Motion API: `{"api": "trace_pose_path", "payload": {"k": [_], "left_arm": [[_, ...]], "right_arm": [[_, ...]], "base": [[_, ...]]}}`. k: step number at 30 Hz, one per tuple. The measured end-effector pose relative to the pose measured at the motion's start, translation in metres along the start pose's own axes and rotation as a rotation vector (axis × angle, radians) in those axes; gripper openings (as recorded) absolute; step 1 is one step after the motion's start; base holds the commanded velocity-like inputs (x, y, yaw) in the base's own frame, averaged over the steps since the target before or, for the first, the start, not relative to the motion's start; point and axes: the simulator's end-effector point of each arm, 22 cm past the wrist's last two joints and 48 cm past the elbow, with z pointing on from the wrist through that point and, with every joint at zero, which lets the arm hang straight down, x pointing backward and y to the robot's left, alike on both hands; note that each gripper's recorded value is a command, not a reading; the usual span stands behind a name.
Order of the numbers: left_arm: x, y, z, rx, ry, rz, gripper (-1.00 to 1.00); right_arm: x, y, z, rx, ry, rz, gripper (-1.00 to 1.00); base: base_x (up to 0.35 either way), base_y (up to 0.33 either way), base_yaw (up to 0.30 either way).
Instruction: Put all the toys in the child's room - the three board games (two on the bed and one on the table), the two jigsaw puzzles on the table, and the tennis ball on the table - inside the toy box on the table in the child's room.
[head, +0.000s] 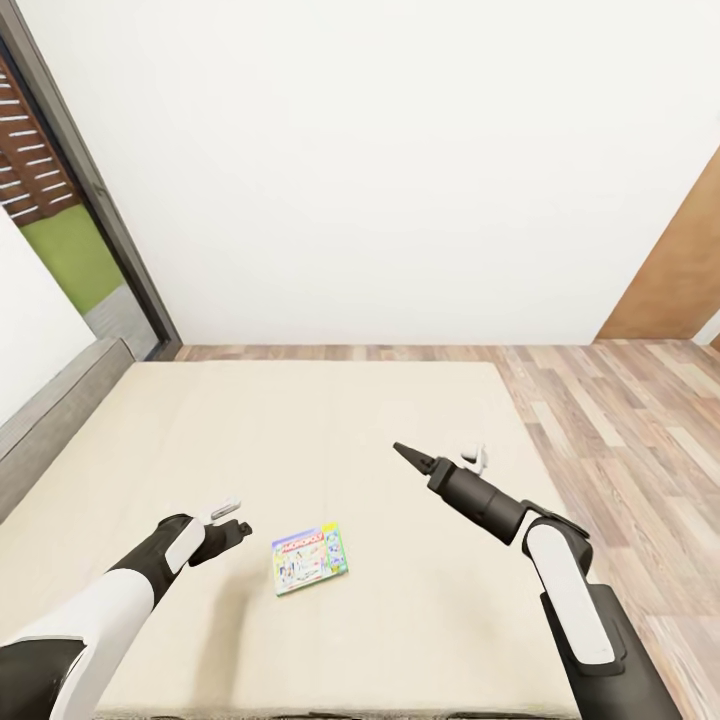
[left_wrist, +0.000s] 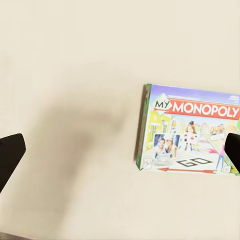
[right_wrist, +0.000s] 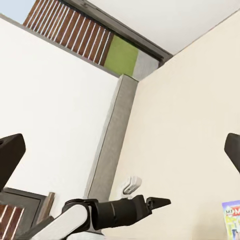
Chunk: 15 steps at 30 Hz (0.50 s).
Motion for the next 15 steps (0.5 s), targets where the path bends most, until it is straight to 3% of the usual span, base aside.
{"api": "trace_pose_path", "payload": {"k": [6,15], "left_arm": [[0.004,0.002,0.004,-0.004,0.009,-0.002,1.00],[0.009,0.005,0.010,-0.010,0.022,-0.002,1.00]], "right_arm": [[0.012,0.011,0.000,-0.069,0.049,0.024,1.00],[0.019,0.030,-0.002,-0.181,0.071,0.046,1.00]], "base": [[0.000,0.000,0.000],[0.000,0.000,0.000]]}}
